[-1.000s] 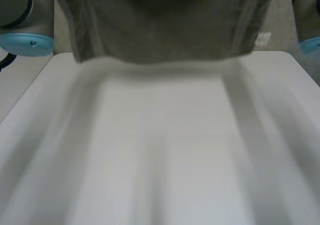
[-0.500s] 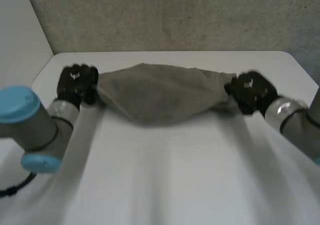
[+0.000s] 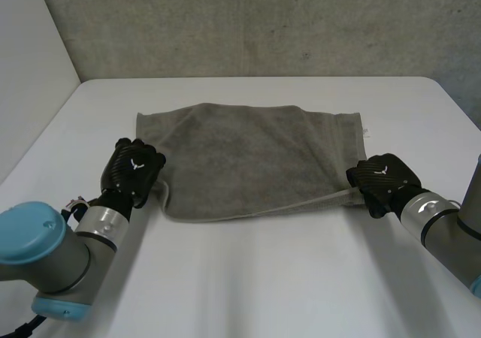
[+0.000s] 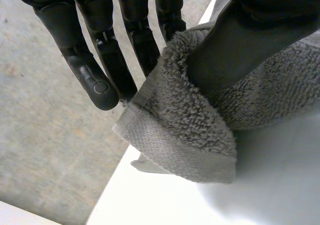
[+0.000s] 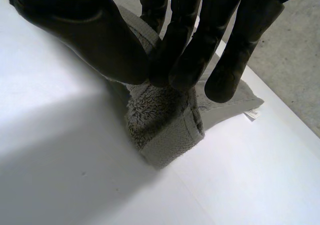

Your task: Fold the towel.

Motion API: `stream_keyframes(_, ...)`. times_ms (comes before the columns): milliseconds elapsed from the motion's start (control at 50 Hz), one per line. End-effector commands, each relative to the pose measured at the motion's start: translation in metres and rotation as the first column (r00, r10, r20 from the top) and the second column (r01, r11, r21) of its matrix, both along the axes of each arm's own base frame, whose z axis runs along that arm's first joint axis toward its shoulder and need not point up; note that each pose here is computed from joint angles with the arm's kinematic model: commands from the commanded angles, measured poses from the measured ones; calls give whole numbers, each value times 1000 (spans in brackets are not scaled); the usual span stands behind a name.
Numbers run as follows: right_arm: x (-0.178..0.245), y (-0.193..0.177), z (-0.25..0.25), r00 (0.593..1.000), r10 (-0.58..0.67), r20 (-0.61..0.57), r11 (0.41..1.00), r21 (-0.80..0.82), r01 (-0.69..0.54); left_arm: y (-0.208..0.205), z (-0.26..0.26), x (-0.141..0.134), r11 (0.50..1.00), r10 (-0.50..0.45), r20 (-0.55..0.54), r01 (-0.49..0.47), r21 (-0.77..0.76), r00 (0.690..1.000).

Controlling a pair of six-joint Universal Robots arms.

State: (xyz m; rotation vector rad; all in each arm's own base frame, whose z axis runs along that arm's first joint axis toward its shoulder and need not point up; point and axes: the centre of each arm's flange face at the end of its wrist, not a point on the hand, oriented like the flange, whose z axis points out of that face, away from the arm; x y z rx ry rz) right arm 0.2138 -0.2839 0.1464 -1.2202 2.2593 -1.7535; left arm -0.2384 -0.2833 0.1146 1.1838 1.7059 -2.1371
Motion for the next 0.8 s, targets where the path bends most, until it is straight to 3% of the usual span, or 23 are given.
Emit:
stream_keyframes(20, -3, -1, -4, 1000, -10, 1, 1000, -30, 10, 2, 5, -1, 998, -2, -3, 2, -66, 1000)
stream_keyframes(440, -15, -11, -1, 999, -54, 7, 998, -43, 54, 18, -6, -2, 997, -14, 106, 22, -69, 994)
stream_keyframes(800, -31, -24, 15, 995, -101, 23, 990, -91, 103, 24, 0, -1, 997, -16, 114, 25, -80, 993)
